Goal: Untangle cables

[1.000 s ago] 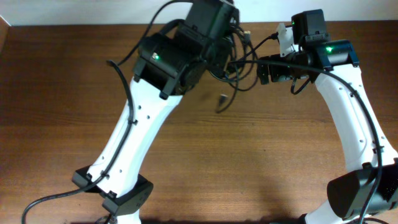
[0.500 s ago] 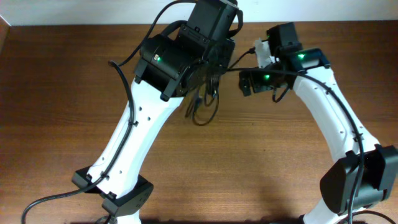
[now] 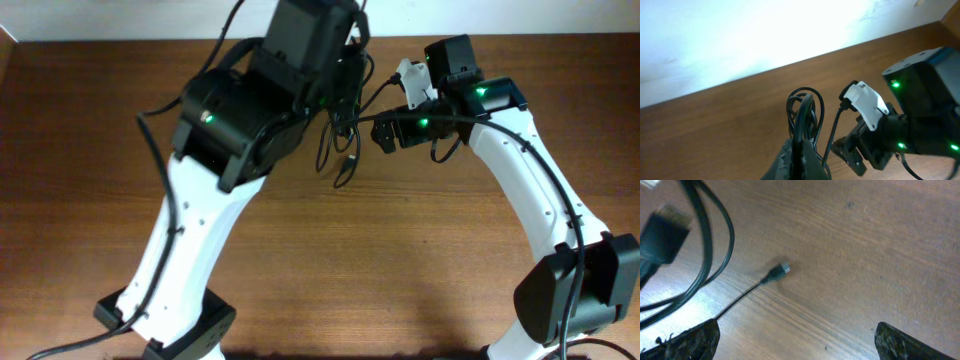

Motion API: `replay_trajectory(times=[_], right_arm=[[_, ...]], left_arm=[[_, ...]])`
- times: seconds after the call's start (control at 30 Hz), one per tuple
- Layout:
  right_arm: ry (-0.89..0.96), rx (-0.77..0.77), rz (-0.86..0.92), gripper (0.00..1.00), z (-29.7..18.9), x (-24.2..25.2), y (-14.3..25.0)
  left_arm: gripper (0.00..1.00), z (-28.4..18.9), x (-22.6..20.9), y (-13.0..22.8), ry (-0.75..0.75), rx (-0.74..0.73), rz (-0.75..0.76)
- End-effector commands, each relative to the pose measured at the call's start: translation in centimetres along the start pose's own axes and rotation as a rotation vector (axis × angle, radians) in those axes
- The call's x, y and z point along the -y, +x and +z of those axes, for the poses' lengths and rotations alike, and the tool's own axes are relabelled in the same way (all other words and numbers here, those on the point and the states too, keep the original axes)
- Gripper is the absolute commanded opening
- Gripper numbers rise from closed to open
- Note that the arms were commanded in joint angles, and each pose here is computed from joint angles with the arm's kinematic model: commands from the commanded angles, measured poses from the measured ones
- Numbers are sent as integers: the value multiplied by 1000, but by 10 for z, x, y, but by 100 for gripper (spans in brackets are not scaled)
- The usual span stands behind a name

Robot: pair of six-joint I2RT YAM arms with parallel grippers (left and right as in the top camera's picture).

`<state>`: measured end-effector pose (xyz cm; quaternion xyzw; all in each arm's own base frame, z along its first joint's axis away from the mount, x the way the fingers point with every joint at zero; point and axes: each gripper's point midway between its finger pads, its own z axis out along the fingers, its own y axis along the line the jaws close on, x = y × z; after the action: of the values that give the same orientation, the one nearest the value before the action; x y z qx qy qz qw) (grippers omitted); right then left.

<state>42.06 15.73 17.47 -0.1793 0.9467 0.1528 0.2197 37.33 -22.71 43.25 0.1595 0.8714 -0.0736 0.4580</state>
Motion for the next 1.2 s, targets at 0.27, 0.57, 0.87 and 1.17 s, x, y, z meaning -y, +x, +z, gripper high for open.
replay_trajectory(times=[0.27, 0.57, 0.87, 1.17], right_arm=[[-377, 165, -46, 98, -8, -101, -43], [-353, 210, -102, 98, -1, -122, -53], [-168, 93, -70, 99, 17, -71, -27], [-110, 71, -46, 9, 15, -39, -21]], left_arm=[[0, -20, -7, -9, -9, 45, -13], [0, -23, 2, -12, 15, 65, 0], [0, -27, 22, -31, 242, 103, -124], [0, -18, 47, -39, 419, 100, -136]])
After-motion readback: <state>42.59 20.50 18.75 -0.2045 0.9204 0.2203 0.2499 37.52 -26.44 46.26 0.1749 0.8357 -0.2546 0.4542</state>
